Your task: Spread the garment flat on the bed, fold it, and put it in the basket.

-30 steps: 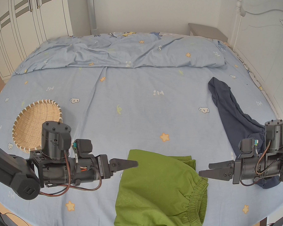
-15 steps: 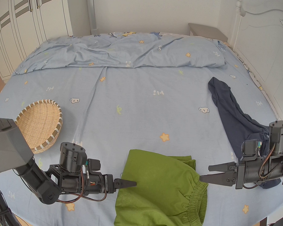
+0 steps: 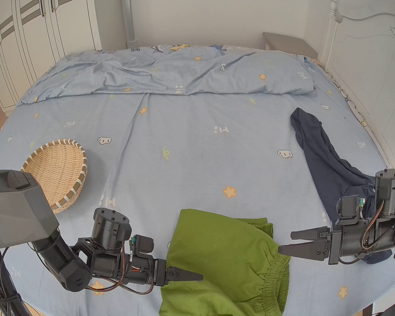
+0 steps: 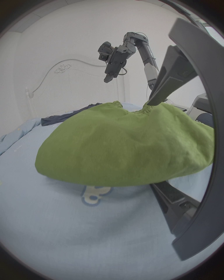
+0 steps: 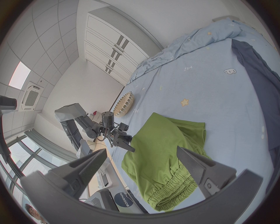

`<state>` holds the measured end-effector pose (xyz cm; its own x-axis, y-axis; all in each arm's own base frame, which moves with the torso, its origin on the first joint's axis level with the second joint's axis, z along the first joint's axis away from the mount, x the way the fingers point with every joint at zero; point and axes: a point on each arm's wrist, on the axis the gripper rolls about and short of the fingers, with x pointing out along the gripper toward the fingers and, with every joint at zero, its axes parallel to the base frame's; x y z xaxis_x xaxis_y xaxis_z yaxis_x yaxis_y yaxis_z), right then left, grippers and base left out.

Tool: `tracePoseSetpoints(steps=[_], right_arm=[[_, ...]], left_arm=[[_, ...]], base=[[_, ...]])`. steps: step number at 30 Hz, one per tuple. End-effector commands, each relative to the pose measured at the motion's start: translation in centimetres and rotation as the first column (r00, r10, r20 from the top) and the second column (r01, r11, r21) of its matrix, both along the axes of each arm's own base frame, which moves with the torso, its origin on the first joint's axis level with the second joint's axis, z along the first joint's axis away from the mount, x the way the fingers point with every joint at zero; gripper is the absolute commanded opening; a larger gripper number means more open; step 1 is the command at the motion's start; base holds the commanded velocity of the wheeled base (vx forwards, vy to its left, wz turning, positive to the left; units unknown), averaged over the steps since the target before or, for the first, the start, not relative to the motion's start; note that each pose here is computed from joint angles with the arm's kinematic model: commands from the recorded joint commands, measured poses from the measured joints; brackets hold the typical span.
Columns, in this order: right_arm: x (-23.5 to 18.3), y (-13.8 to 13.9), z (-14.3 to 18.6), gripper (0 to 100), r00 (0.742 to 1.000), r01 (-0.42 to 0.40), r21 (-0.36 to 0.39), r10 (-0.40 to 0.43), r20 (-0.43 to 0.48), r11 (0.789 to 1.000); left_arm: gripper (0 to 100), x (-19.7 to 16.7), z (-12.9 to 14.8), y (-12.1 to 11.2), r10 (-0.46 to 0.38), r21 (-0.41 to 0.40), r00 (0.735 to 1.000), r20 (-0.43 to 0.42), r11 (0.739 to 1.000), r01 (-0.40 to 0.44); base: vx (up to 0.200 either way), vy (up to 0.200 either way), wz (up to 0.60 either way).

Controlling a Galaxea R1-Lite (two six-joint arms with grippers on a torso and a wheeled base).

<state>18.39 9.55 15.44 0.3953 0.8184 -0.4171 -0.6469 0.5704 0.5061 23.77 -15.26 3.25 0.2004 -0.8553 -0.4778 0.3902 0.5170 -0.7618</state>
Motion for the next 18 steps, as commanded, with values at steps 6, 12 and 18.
tracePoseSetpoints(steps=[6, 12, 18], right_arm=[[0.2, 0.0, -0.2, 100, 1.0, 0.001, -0.003, -0.001, -0.006, 1.0], [0.2, 0.0, -0.1, 100, 1.0, 0.002, -0.002, -0.002, -0.003, 1.0], [0.2, 0.0, -0.1, 100, 1.0, 0.002, -0.002, -0.002, -0.003, 1.0]], left_arm=[[100, 0.3, -1.4, -2.0, -0.064, -0.022, 0.998, 0.019, 0.998, 0.064], [100, 0.3, -1.7, -2.6, -0.074, -0.036, 0.997, 0.036, 0.997, 0.075], [0, 0.4, -1.4, -2.5, -0.049, -0.051, 0.999, 0.0, 0.998, 0.048]], base=[[0.0, 0.0, 0.0], [0.0, 0.0, 0.0], [0.0, 0.0, 0.0]])
